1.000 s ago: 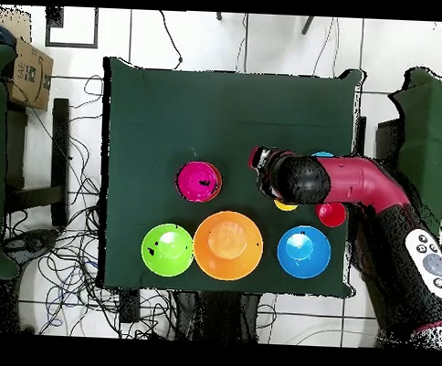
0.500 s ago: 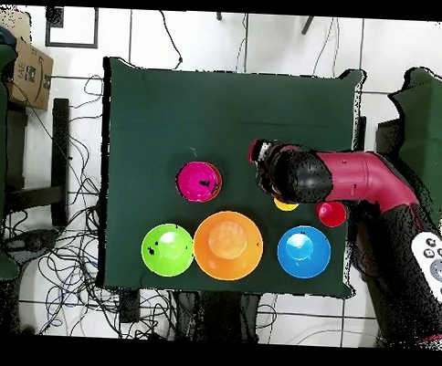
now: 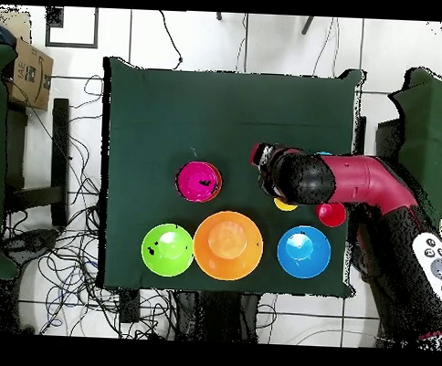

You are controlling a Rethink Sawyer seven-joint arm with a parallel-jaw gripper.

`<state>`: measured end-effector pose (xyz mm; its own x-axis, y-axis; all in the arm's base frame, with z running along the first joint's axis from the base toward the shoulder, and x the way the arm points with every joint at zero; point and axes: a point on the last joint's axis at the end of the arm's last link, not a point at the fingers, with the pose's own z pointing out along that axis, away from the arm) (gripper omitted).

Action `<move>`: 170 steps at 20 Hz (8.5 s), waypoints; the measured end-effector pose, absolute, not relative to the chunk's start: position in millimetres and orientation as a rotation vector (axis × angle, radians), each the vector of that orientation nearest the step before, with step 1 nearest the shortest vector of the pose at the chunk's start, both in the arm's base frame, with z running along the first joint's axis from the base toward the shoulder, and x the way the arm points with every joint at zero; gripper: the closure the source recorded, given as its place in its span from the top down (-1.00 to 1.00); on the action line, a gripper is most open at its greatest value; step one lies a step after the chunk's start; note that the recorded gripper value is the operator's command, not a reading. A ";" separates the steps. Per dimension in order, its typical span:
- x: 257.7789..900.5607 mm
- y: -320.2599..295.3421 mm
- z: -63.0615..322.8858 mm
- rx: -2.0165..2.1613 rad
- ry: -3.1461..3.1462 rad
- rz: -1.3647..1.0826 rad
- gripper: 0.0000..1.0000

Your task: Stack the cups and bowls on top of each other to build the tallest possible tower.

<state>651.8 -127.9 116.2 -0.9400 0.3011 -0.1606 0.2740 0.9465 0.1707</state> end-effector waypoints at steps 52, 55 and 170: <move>627.7 -170.2 117.4 0.426 2.912 0.163 1.00; 625.9 -168.7 113.3 0.427 2.919 0.171 1.00; 558.4 -176.6 63.3 0.287 2.974 0.132 1.00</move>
<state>558.4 -176.6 63.3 -0.9703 0.1966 -0.1406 0.1834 0.9778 0.1016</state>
